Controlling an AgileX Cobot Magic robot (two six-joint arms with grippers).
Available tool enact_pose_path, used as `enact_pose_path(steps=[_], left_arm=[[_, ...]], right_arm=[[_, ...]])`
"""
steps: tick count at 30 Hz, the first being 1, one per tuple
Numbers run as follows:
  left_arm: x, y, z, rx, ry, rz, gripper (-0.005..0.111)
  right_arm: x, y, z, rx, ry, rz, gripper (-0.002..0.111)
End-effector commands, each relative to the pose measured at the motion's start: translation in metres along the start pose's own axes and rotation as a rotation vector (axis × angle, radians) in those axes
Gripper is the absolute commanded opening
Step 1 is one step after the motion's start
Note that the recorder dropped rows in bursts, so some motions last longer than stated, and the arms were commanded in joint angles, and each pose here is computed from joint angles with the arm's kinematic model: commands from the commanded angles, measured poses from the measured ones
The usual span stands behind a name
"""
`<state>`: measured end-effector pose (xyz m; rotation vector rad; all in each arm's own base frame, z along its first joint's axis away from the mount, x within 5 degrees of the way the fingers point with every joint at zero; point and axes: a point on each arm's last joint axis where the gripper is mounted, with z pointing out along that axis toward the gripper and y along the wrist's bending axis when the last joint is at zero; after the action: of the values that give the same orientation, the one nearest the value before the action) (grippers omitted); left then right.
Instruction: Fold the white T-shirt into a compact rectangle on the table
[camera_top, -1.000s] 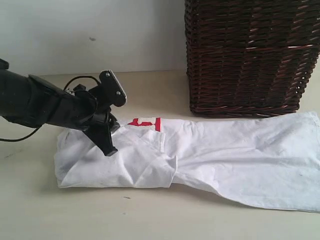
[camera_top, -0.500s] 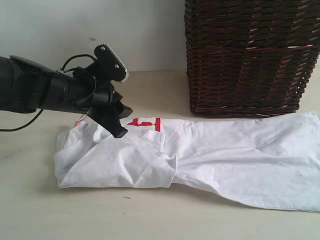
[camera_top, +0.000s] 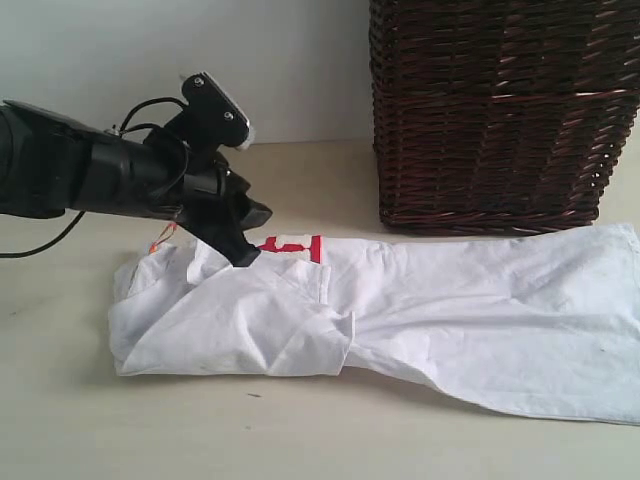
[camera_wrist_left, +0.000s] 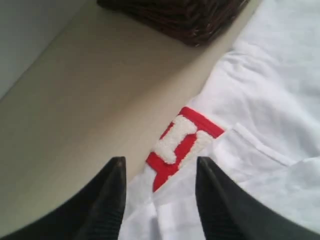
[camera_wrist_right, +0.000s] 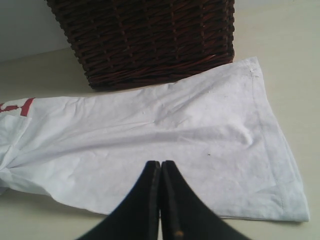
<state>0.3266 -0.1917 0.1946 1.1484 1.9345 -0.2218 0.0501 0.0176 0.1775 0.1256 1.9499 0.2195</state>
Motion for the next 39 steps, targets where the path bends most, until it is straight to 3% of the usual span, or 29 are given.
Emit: enact_pose_path(steps=[1,4,6,10,15,24,32,36,39], left_arm=[[0.004,-0.018,0.003,0.149,-0.023,-0.010,0.044],[0.016,-0.029,0.015,0.249,-0.005,0.012,0.044],[0.026,-0.031,0.025,0.259,0.026,0.054,0.044],[0.051,-0.029,0.045,0.203,0.131,0.103,0.044],[0.061,-0.024,0.055,0.149,0.186,0.107,0.044],[0.071,-0.030,0.053,0.175,0.212,0.094,0.044],[0.096,-0.055,0.037,0.291,0.262,0.078,0.044],[0.088,-0.052,0.029,0.275,0.238,0.099,0.044],[0.067,-0.044,0.016,0.231,0.171,0.121,0.044]], right_arm=[[0.001,0.000,0.000,-0.002,-0.001,-0.001,0.000],[0.001,0.000,0.000,-0.002,-0.001,-0.001,0.000],[0.001,0.000,0.000,-0.002,-0.001,-0.001,0.000],[0.001,0.000,0.000,-0.002,-0.001,-0.001,0.000],[0.001,0.000,0.000,-0.002,-0.001,-0.001,0.000],[0.001,0.000,0.000,-0.002,-0.001,-0.001,0.000],[0.001,0.000,0.000,-0.002,-0.001,-0.001,0.000],[0.001,0.000,0.000,-0.002,-0.001,-0.001,0.000],[0.001,0.000,0.000,-0.002,-0.001,-0.001,0.000]])
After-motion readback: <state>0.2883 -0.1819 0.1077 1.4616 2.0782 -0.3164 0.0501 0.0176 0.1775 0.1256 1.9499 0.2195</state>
